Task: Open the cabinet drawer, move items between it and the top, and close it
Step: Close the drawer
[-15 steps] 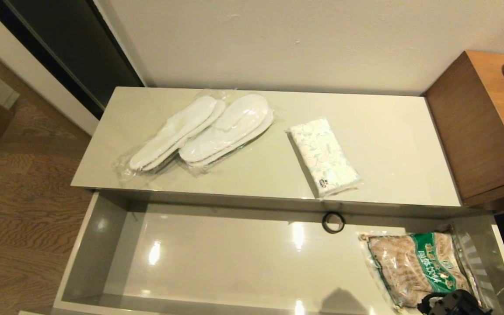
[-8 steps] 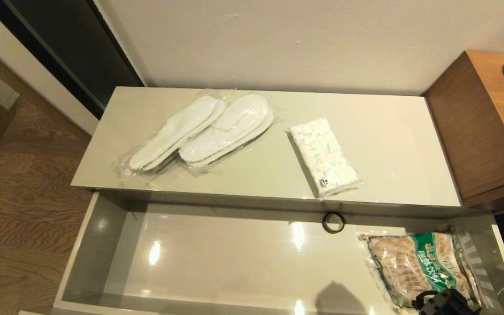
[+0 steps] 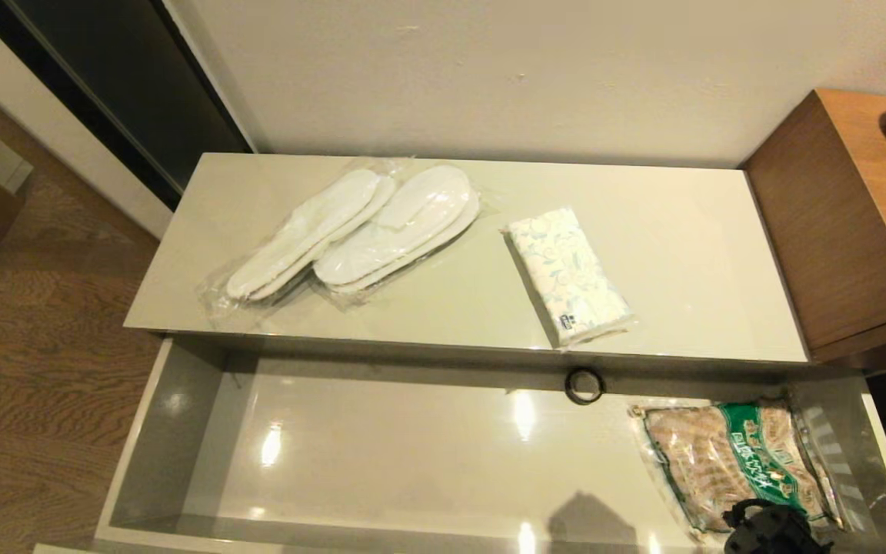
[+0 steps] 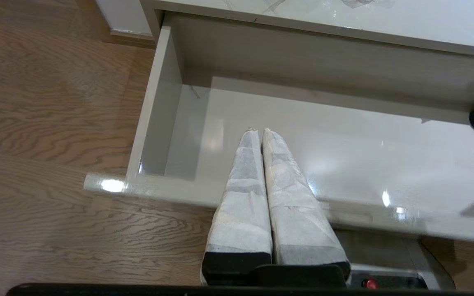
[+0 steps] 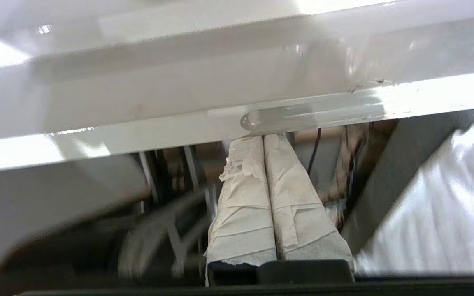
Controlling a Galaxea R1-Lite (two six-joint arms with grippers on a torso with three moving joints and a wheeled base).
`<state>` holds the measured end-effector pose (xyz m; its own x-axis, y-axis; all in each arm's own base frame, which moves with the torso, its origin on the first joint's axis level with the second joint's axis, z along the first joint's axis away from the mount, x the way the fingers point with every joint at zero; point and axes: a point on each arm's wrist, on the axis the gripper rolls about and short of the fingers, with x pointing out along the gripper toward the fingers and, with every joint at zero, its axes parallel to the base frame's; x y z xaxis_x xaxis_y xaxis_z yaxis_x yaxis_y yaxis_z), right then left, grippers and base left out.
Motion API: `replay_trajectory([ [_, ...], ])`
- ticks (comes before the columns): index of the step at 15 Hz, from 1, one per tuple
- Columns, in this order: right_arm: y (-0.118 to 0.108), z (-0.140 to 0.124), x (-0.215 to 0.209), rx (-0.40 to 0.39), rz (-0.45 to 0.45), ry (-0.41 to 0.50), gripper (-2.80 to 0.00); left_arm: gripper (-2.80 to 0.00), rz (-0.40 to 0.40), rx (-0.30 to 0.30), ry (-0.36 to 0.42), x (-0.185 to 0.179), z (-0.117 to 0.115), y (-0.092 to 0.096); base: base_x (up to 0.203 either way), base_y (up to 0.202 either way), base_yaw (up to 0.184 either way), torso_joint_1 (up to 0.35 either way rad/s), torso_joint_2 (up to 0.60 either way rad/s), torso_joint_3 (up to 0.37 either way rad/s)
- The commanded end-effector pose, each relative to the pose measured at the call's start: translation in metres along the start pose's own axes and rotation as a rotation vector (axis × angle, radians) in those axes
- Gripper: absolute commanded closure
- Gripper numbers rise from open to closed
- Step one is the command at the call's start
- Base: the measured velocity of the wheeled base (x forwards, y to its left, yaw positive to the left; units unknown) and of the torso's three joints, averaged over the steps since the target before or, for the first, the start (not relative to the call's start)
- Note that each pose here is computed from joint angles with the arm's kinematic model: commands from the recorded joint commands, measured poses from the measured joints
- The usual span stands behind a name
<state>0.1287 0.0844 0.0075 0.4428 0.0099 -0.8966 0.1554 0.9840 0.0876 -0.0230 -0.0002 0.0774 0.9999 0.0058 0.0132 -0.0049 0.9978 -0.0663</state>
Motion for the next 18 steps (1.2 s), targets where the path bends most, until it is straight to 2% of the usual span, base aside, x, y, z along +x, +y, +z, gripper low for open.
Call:
replay_trajectory([
  [1, 0.005, 0.007, 0.0, 0.026, 0.013, -0.091, 0.0, 0.0, 0.0, -0.001, -0.001, 0.0, 0.0, 0.0, 0.0, 0.0, 0.0, 0.0, 0.0, 0.0],
  [2, 0.007, 0.011, 0.0, 0.035, 0.015, -0.125, 0.0, 0.0, 0.0, -0.001, 0.001, 0.0, 0.0, 0.0, 0.0, 0.0, 0.0, 0.0, 0.0, 0.0],
  [3, 0.013, 0.019, 0.0, 0.06, 0.023, -0.207, 0.0, 0.0, 0.0, 0.0, 0.001, 0.0, 0.0, 0.0, 0.0, 0.0, 0.0, 0.0, 0.0, 0.0],
  [5, 0.021, 0.032, 0.002, 0.092, 0.031, -0.27, 0.0, 0.0, 0.0, -0.001, 0.001, 0.0, 0.0, 0.0, 0.0, 0.0, 0.0, 0.0, 0.0, 0.0],
  [8, 0.028, 0.068, 0.003, 0.19, 0.041, -0.384, 0.0, 0.0, 0.0, -0.001, 0.001, 0.0, 0.0, 0.0, 0.0, 0.0, 0.0, 0.0, 0.0, 0.0],
  [12, 0.03, 0.102, -0.02, 0.193, 0.051, -0.543, 0.0, 0.0, 0.0, -0.001, 0.001, 0.0, 0.0, 0.0, 0.0, 0.0, 0.0, 0.0, 0.0, 0.0],
  [15, 0.035, 0.155, -0.039, 0.221, 0.019, -0.692, 0.0, 0.0, 0.0, -0.001, 0.001, 0.0, 0.0, 0.0, 0.0, 0.0, 0.0, 0.0, 0.0, 0.0],
  [18, 0.035, 0.169, -0.045, 0.221, -0.036, -0.707, 0.0, 0.0, 0.0, -0.001, -0.001, 0.0, 0.0, 0.0, 0.0, 0.0, 0.0, 0.0, 0.0, 0.0],
])
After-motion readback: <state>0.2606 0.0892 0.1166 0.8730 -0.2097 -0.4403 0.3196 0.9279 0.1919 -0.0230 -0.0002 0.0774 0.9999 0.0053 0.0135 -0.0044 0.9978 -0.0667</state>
